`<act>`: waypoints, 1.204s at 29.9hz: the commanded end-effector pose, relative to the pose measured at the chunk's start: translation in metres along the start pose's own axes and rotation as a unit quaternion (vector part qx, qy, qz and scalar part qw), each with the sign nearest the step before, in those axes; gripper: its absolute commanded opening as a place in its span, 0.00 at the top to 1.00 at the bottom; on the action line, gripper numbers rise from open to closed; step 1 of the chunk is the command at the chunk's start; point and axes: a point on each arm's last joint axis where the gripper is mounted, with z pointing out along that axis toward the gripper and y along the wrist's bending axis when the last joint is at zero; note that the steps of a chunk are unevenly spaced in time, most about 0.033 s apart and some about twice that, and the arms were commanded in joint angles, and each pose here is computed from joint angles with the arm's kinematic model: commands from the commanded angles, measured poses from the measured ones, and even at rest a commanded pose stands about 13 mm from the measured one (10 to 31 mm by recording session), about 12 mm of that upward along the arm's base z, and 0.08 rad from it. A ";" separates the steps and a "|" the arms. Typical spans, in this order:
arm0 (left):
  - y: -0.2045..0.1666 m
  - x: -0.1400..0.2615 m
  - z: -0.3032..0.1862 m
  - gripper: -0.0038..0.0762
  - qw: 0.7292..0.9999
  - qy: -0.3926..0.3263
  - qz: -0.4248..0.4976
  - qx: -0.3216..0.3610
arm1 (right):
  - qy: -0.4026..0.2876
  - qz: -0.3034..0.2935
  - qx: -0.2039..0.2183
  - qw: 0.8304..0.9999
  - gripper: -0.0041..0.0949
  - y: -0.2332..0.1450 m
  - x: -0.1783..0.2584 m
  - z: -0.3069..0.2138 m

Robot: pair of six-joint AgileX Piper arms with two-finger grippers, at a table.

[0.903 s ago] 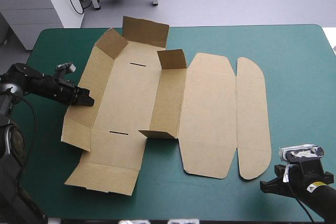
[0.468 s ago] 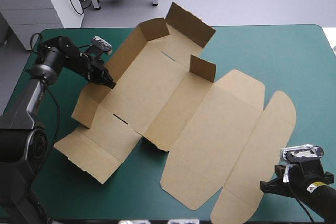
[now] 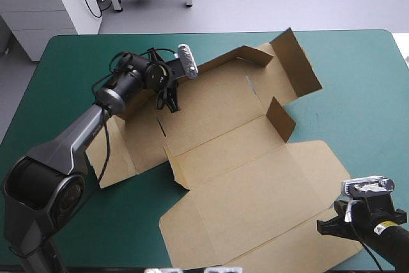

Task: Fold the box

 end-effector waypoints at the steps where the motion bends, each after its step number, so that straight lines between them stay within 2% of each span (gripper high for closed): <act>1: 0.007 -0.035 -0.035 0.96 0.991 -0.056 0.064 -0.103 | -0.034 0.000 0.006 0.999 0.95 -0.001 -0.010 -0.004; 6: -0.017 -0.068 -0.044 0.96 0.977 -0.049 0.139 -0.156 | -0.040 0.000 0.008 0.999 0.96 -0.001 -0.011 -0.004; 13: -0.055 -0.107 -0.062 0.96 0.956 -0.043 0.193 -0.218 | -0.054 0.000 0.013 0.998 0.96 -0.002 -0.014 -0.004; 19: -0.089 -0.137 -0.081 0.96 0.943 -0.086 0.191 -0.258 | -0.054 0.000 0.013 0.998 0.96 -0.002 -0.014 -0.004; 23: -0.100 -0.138 -0.076 0.96 0.942 -0.104 0.162 -0.274 | -0.052 0.000 0.012 0.999 0.96 -0.002 -0.013 -0.004; 28: -0.116 -0.120 -0.053 0.96 0.942 -0.076 0.141 -0.295 | -0.047 0.000 0.010 0.999 0.96 -0.002 -0.012 -0.004; 31: -0.134 -0.114 -0.047 0.96 0.928 -0.062 0.167 -0.327 | -0.046 0.000 0.009 0.999 0.96 -0.001 -0.012 -0.004; 34: -0.154 -0.116 -0.046 0.96 0.909 -0.083 0.215 -0.348 | -0.048 0.002 0.007 0.999 0.96 -0.001 -0.013 -0.004; 36: -0.162 -0.117 -0.045 0.96 0.906 -0.094 0.221 -0.347 | -0.049 0.004 0.005 0.999 0.96 -0.001 -0.013 -0.004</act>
